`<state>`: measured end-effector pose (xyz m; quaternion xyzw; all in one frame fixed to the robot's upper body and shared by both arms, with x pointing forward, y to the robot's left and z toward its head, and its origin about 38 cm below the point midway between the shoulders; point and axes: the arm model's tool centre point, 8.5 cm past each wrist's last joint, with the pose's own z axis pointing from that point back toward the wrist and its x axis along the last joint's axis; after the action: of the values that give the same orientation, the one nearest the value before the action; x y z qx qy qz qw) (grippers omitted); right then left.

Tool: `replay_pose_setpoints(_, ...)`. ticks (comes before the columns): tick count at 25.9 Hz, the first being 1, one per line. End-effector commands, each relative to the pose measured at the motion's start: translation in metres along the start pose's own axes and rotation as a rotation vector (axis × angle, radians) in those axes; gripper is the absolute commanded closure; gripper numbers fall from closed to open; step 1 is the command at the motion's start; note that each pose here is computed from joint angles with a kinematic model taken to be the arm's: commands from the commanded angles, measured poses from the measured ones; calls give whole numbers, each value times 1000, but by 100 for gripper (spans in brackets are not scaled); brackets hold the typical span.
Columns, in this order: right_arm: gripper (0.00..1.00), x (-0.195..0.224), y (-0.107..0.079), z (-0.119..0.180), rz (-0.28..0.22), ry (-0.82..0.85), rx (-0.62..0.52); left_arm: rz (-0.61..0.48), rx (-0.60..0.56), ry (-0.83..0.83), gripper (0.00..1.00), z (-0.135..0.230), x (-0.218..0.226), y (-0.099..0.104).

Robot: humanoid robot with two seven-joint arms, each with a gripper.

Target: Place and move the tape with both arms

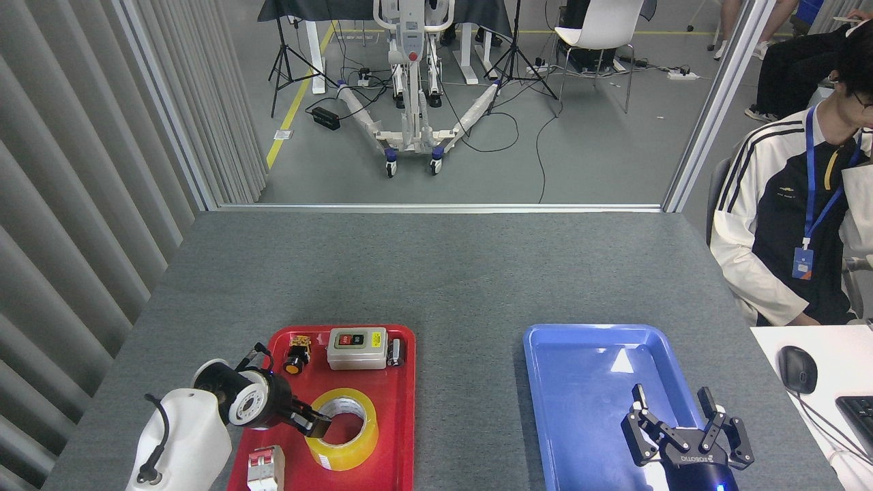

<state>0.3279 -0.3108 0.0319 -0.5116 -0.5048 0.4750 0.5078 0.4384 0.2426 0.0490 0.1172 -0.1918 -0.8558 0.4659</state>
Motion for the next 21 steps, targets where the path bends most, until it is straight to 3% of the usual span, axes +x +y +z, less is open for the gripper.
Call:
replay_pose_setpoints(1,1,1,1,1,-4,1,3,12,-9,-25,60,-6,8,5)
replay_pose_setpoints(2,1,2,1,1,-2,-1,3,10,-5,-34,67,-7,12,9)
replay_pose_setpoints(4,1,1,1,2,1,-2,2,6,0,-44,94,-8,16,10)
replay_pose_setpoints(5,1,1,1,2,2,-2,2,7,-6,-47,100,-10,17,8)
replay_pose_setpoints(8,1,1,0,1,4,-3,-1,20,-16,-61,100,-13,17,4)
replay_pose_setpoints(10,1,0,0,1,5,-3,-3,22,53,-135,100,-8,30,17)
replay_pose_setpoints(13,1,1,-1,2,4,-4,-6,4,291,-330,100,26,38,46)
replay_pose_setpoints(15,1,2,0,2,5,-9,-5,14,546,-542,100,52,49,66)
replay_pose_setpoints(17,1,3,0,3,5,-15,-4,145,743,-768,100,58,57,66)
replay_pose_setpoints(19,1,2,-1,2,8,-16,-8,298,761,-907,100,36,69,48)
replay_pose_setpoints(21,1,3,-4,4,10,-50,-32,344,728,-938,100,20,78,43)
